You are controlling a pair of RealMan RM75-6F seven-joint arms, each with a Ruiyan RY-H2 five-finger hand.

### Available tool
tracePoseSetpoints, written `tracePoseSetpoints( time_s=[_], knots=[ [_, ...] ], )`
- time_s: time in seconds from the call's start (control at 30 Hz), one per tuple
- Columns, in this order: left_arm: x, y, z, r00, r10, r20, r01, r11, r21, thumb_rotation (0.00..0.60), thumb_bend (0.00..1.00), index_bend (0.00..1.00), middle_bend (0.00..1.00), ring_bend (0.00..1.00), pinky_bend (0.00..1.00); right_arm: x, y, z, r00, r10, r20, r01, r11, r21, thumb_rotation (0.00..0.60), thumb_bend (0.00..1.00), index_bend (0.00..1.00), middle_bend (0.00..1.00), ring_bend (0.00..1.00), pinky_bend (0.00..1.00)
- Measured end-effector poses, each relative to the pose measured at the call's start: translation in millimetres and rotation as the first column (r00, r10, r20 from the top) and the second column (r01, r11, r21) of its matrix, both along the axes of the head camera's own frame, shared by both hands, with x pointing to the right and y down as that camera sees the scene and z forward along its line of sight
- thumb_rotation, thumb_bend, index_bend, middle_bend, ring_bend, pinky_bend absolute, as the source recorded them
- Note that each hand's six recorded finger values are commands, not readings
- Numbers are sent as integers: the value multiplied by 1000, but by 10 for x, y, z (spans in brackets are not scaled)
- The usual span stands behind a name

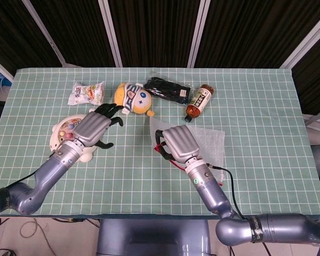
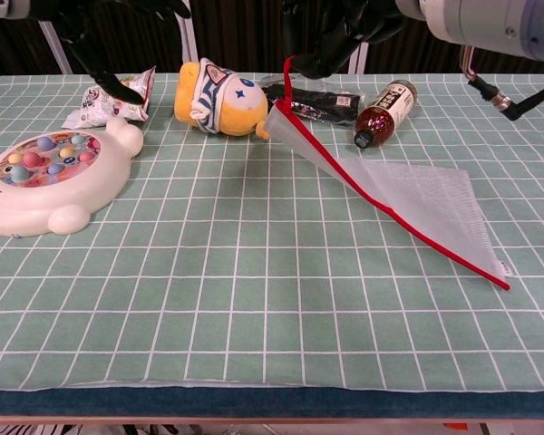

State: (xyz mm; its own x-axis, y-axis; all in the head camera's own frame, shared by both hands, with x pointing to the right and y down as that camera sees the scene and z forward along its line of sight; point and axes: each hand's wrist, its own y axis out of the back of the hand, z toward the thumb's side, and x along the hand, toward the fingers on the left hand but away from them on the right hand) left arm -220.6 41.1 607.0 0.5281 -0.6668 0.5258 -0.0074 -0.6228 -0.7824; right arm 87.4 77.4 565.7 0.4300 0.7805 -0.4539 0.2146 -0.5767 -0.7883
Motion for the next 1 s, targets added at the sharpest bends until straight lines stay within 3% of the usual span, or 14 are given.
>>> tracePoseSetpoints(
  time_s=[0.13,0.3,0.67,1.0],
  knots=[
    [226,20,59,999,10,-47,-12,999,-38,600,177,377,70,0,89,-4,-18,-16,1000,3,4,-3,1000,-3,600,645,678,1000,1000,993],
    [438,25,84,995,31,-91,-33,999,-29,600,186,391,69,0,89,-5,-28,-42,1000,6,11,-6,1000,-5,600,646,678,1000,1000,992],
    [686,32,119,987,49,-153,-55,998,-35,600,229,404,68,0,89,-7,-23,-45,1000,11,16,-11,1000,-13,600,651,679,1000,1000,992],
    [907,112,155,977,78,-199,-95,992,-78,600,229,423,67,0,89,1,-30,-59,1000,19,21,-18,1000,-18,600,664,680,1000,1000,992]
  ],
)
